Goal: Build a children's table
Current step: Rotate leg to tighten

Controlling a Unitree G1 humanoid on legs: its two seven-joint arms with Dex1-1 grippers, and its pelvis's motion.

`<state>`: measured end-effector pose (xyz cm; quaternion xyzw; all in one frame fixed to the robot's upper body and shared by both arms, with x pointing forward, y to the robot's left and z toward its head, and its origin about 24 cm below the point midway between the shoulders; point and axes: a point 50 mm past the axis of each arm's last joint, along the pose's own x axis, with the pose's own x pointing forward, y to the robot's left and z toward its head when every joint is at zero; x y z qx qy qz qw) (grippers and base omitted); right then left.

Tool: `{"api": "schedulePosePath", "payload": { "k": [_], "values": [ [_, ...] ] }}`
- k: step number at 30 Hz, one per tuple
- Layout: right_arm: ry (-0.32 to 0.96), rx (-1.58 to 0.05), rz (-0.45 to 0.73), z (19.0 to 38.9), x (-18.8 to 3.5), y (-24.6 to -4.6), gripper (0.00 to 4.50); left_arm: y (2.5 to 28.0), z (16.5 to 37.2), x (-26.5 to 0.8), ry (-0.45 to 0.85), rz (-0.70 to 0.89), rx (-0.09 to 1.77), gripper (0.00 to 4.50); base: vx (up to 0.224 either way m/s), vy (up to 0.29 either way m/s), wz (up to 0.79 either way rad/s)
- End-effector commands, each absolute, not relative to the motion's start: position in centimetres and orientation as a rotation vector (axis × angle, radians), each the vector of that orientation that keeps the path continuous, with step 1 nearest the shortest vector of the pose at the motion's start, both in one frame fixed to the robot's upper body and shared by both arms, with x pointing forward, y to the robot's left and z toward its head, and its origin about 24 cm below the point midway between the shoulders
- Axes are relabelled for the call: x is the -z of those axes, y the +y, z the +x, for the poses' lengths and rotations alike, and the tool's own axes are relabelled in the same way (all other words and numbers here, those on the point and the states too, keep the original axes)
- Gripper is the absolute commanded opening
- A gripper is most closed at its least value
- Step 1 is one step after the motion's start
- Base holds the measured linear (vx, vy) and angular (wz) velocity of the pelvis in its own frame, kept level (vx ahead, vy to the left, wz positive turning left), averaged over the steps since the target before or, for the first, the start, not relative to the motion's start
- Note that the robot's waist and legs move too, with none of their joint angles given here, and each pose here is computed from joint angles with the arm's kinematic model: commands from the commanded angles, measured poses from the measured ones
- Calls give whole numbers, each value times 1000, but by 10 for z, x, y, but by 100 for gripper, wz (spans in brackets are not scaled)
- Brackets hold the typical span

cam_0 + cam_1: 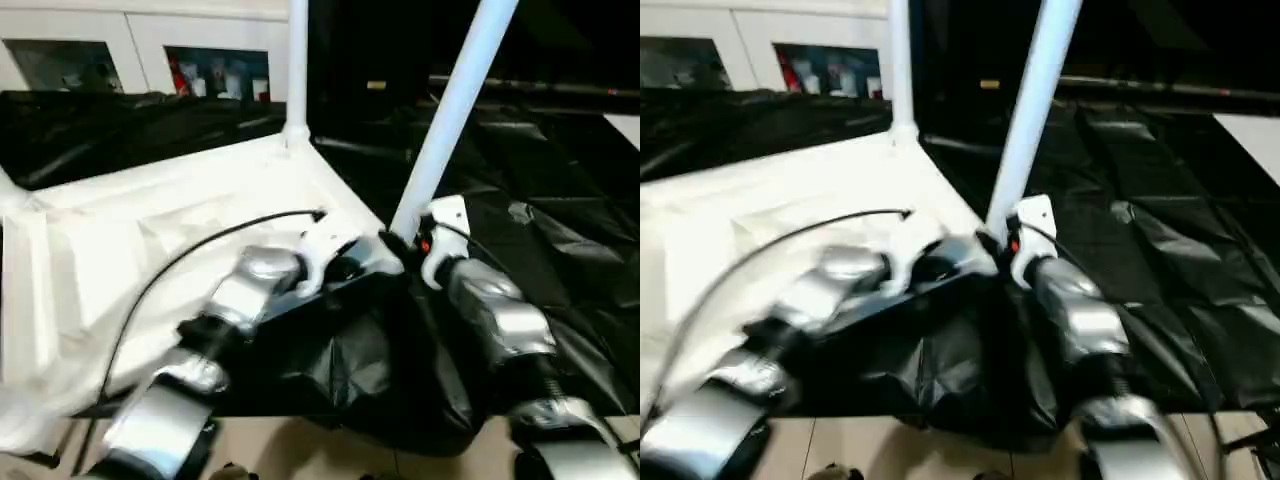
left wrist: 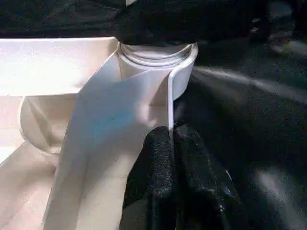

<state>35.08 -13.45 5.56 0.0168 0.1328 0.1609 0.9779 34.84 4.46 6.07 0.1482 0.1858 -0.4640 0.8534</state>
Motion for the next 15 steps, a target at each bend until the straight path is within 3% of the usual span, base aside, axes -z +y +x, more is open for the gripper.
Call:
{"api": "schedulePosePath", "payload": {
  "k": [1, 5, 6, 9, 15],
  "values": [
    [400, -293, 47, 342, -26, -115, 203, 33, 354, -62, 374, 326, 900, 0, 0, 0, 0],
    [367, -306, 83, 344, -30, -111, 203, 29, 353, -65, 353, 372, 950, 0, 0, 0, 0],
    [360, -306, 88, 345, -31, -111, 236, 29, 353, -64, 354, 374, 954, 0, 0, 0, 0],
    [315, -329, 119, 347, -38, -116, 272, 36, 351, -61, 365, 384, 983, 0, 0, 0, 0],
    [265, -463, 57, 343, -47, -128, 303, 53, 352, -57, 387, 389, 1004, 0, 0, 0, 0]
  ]
}}
